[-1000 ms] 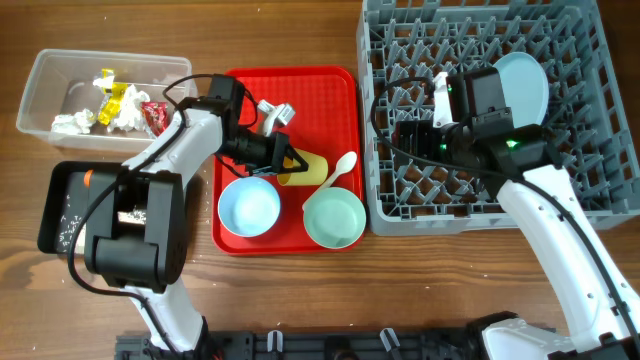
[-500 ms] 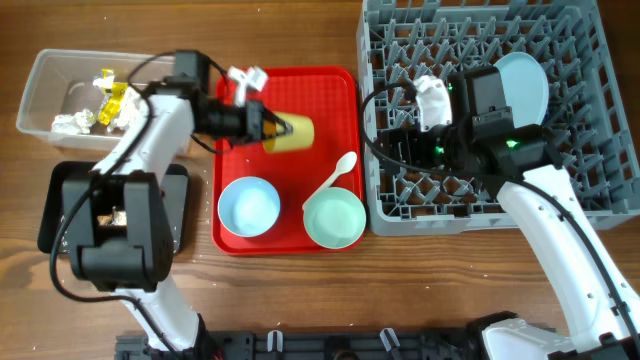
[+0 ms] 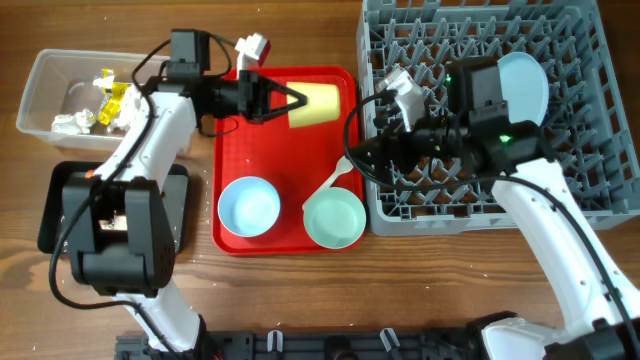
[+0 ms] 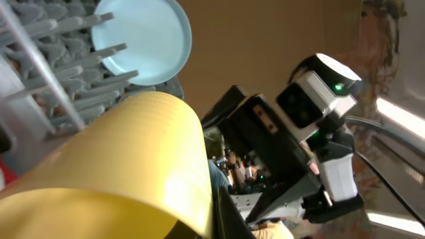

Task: Sort waste into correct bins and load items into the dishwasher rack
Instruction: 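Lift the yellow cup with left gripper toward the rack, then hand the yellow cup from left gripper to right gripper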

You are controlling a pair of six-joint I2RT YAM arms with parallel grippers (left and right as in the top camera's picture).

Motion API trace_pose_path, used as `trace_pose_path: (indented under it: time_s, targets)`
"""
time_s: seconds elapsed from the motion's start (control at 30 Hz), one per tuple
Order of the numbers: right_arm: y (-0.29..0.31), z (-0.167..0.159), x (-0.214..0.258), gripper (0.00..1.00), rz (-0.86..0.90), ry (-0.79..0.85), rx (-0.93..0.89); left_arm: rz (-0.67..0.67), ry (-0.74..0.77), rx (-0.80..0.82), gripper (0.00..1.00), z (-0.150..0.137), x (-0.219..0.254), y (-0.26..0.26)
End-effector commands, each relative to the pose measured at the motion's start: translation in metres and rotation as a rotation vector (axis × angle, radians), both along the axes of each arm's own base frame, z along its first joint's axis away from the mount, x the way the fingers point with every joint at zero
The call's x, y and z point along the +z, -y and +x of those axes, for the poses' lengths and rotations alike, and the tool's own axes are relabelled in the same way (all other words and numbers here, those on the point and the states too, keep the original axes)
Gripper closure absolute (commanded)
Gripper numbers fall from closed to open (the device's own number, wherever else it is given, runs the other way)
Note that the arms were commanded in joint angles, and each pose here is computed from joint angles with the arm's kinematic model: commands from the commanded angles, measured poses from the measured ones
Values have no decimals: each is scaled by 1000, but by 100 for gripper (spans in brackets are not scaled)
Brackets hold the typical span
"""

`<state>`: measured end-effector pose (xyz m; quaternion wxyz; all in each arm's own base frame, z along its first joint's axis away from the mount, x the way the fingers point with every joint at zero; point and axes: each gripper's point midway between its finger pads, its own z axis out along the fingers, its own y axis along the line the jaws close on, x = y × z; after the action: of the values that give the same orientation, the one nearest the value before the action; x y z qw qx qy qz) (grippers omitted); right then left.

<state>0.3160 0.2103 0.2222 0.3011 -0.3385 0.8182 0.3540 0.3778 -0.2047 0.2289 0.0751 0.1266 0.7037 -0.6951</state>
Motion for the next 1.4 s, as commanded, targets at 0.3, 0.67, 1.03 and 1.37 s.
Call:
trace_pose_path:
  time_s: [0.3,0.67,1.03,1.37]
  targets:
    - [1,-6,36,0,284,243,312,-22,-37,-62,96,-24,75,14]
    - [54,44,37,0,278,111,-9,-20,-43,-129,96,-43,79,37]
    - [38,10,50,0,406,275,269,-20,-37,-168,96,-53,79,49]
    - [17,13,41,0,506,316,400,-20,-36,-168,96,-53,79,49]
